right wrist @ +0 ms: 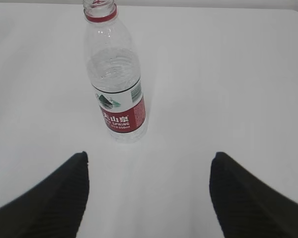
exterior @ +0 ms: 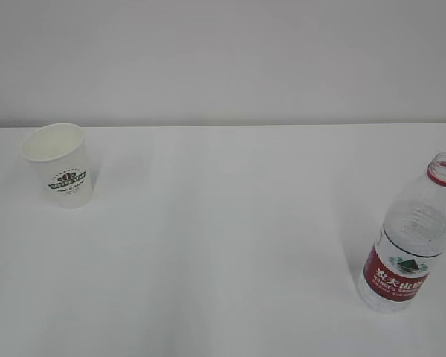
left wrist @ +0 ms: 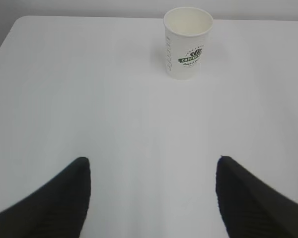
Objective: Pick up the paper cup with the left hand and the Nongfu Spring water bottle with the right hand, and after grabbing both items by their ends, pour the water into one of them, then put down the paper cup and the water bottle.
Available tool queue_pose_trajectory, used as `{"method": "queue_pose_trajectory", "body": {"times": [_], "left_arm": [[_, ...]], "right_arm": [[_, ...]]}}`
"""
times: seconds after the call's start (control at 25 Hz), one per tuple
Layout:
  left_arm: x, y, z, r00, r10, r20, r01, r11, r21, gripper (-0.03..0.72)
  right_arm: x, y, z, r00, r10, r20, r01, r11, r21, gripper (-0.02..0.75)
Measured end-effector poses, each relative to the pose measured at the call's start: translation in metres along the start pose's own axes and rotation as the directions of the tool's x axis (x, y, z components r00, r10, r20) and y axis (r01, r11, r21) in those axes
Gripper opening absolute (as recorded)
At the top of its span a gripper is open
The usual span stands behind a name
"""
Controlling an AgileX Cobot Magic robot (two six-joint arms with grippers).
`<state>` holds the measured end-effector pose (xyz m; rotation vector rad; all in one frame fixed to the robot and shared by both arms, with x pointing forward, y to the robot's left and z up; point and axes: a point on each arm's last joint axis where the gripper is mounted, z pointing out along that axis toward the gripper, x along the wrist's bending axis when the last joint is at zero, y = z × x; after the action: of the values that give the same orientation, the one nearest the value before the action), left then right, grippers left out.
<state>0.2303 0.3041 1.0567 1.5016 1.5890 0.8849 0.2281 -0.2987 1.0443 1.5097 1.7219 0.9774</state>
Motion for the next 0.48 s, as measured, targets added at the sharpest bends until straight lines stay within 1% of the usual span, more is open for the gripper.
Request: {"method": "queue_pose_trajectory", "body": {"times": [0.08,0.32,0.48], "left_arm": [[0.0,0.0,-0.001,1.0,0.0,0.0,0.0,1.0,-0.002,0.57],[-0.001,0.011,-0.011,1.0,-0.001,0.008,0.001,0.997,-0.079,0.57],[-0.001,0.013,-0.009,1.0,-0.001,0.007,0.001,0.998,-0.067,0.57]], "right_arm": [[0.0,0.0,0.0,1.0,0.0,0.0,0.0,1.0,0.0,0.569],[0.0,0.007,-0.009,1.0,-0.001,0.0,0.001,0.999,-0.046,0.569],[0.0,0.014,-0.012,1.0,-0.001,0.0,0.001,0.994,-0.109,0.569]]}}
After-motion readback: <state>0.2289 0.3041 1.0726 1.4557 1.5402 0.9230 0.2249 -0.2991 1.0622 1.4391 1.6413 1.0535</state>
